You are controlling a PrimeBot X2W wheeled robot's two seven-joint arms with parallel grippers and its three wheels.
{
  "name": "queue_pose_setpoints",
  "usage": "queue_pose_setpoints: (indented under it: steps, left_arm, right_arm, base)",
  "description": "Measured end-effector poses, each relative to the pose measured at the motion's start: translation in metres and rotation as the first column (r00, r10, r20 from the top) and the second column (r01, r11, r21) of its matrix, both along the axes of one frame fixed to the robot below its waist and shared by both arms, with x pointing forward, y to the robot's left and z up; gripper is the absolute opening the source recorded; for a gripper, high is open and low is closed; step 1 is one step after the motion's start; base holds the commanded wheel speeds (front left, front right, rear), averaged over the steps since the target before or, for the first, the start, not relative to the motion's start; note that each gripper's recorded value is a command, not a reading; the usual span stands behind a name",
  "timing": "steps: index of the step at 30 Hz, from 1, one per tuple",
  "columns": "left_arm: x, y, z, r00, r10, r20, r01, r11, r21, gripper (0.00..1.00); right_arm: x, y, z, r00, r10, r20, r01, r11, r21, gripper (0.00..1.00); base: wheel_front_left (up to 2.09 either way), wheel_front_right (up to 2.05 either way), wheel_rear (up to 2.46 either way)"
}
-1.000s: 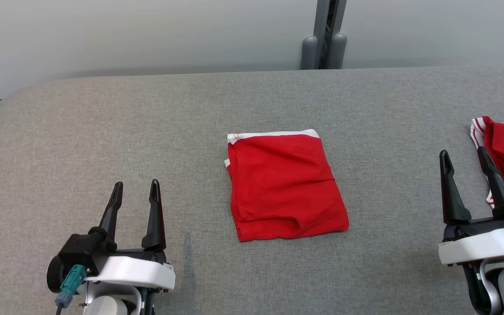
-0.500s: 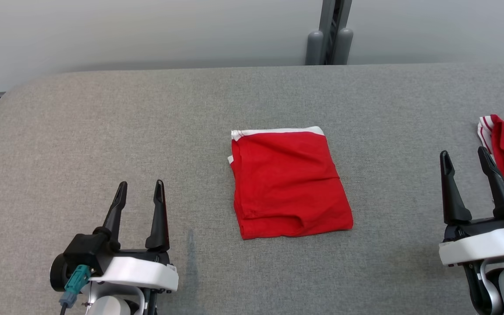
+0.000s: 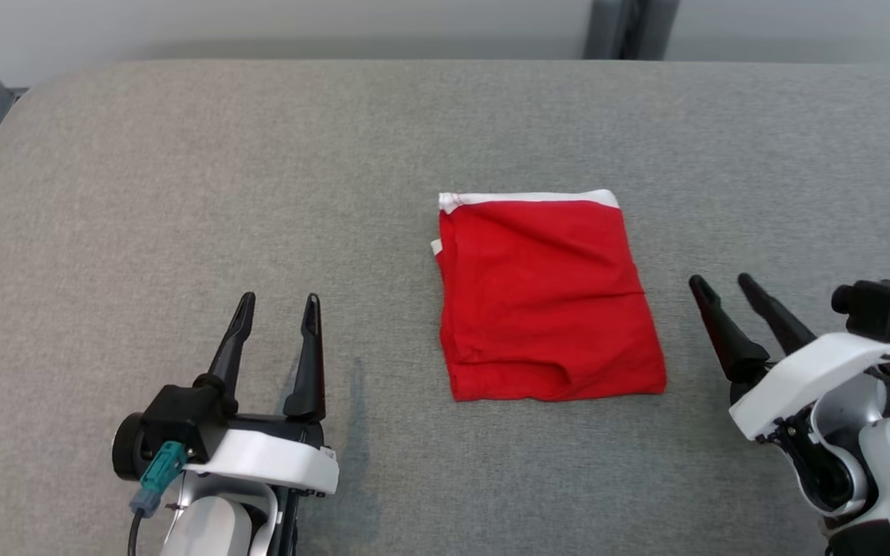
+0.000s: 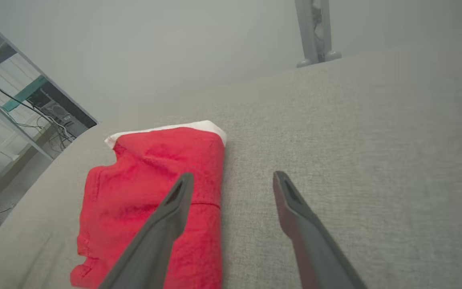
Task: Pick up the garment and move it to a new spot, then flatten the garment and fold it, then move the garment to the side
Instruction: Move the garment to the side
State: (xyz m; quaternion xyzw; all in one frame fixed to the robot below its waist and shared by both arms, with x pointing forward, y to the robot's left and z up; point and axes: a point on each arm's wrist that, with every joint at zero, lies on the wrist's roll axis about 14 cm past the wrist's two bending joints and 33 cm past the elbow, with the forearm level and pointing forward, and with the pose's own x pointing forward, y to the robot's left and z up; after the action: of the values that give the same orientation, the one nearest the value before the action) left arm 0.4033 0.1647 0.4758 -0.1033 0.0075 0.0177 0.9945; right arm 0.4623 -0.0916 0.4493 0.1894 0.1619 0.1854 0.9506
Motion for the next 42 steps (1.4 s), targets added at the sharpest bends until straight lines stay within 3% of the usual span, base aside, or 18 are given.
queue_pose_setpoints:
  steps: [5,10,23,24,25,26,34,42]
  left_arm:
    - [0.0,0.004,-0.005,1.0,0.011,-0.015,-0.011,1.0,0.005,1.0]
    - [-0.003,0.013,-0.01,0.999,0.036,-0.035,-0.035,0.999,0.016,1.0]
    - [-0.009,0.031,-0.016,0.994,0.091,-0.059,-0.089,0.996,0.032,1.0]
    - [-0.01,0.031,-0.016,0.994,0.093,-0.06,-0.091,0.995,0.033,1.0]
    - [-0.01,0.031,-0.016,0.994,0.094,-0.06,-0.092,0.995,0.034,1.0]
    - [-0.011,0.031,-0.016,0.994,0.095,-0.061,-0.093,0.995,0.034,1.0]
    - [-0.011,0.029,-0.012,0.995,0.092,-0.05,-0.09,0.995,0.036,1.0]
    - [-0.001,0.003,-0.003,1.0,0.004,-0.015,-0.004,1.0,0.029,1.0]
  right_arm:
    - [0.003,0.019,-0.018,0.987,0.076,-0.139,-0.065,0.994,0.084,1.0]
    - [0.006,0.044,-0.036,0.942,0.176,-0.286,-0.117,0.97,0.211,1.0]
    - [0.015,0.081,-0.061,0.869,0.305,-0.39,-0.228,0.946,0.232,1.0]
    - [0.015,0.083,-0.062,0.864,0.312,-0.395,-0.236,0.944,0.231,0.67]
    - [0.016,0.085,-0.063,0.862,0.319,-0.395,-0.247,0.943,0.224,0.12]
    - [0.016,0.087,-0.063,0.86,0.325,-0.394,-0.257,0.942,0.215,0.0]
    - [0.018,0.085,-0.055,0.893,0.313,-0.323,-0.272,0.948,0.166,0.0]
    - [0.026,0.041,-0.031,0.952,0.255,-0.166,-0.262,0.965,-0.022,0.0]
  base:
    - [0.0,0.0,0.0]
    - [0.0,0.0,0.0]
    - [0.0,0.0,0.0]
    - [0.0,0.0,0.0]
    - [0.0,0.0,0.0]
    - [0.0,0.0,0.0]
    - [0.0,0.0,0.0]
    - [0.0,0.0,0.0]
